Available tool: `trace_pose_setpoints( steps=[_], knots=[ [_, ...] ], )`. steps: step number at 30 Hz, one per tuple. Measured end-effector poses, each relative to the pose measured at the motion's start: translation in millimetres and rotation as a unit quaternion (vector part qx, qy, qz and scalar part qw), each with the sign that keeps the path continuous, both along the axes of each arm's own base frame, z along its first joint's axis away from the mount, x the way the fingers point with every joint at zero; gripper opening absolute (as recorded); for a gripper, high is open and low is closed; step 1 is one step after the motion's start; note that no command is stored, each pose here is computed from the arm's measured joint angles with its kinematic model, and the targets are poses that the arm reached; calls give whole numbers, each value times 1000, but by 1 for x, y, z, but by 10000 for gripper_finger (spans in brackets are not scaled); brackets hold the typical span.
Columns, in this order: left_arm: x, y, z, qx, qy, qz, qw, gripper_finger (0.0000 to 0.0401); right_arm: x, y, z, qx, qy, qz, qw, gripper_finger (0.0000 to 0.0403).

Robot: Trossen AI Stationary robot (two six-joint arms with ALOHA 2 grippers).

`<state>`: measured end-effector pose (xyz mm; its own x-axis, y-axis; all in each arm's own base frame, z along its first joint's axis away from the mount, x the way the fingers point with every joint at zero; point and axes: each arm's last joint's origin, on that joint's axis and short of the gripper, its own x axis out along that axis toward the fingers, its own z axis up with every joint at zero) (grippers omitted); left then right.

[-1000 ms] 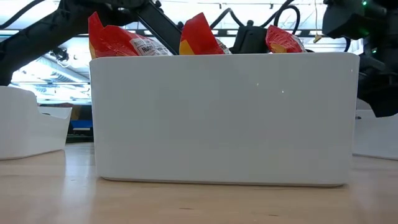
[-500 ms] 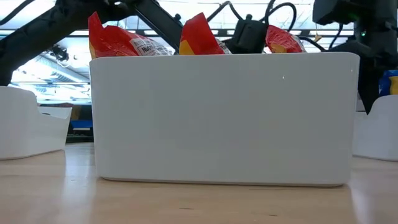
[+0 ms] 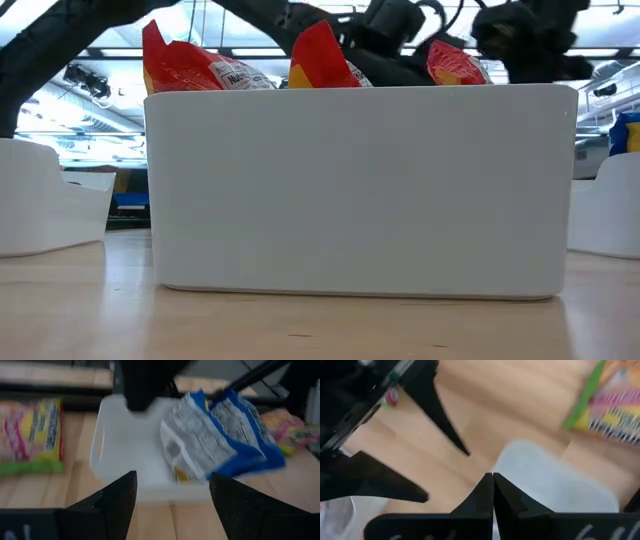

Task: Sort Maruchan noodles
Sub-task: Put the right blue noodle pack into the right white bin

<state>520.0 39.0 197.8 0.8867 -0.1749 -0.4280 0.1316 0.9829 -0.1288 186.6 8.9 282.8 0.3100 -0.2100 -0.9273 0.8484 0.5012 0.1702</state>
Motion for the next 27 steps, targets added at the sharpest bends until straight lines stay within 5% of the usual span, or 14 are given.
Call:
trace_pose_setpoints(
  steps=[5,13,20,27],
  knots=[
    [-23,18,23,-27,73,-18,997,253,2,-21,11,-18,-11,-14,1000,15],
    [-59,61,43,3,157,1,988,253,0,-66,8,-21,-23,-45,998,55],
    [-91,108,34,-10,257,44,965,253,20,-118,4,-57,-94,-40,993,169],
    [-119,125,24,-42,361,48,930,253,63,-168,-45,-54,-100,-4,994,289]
  ],
)
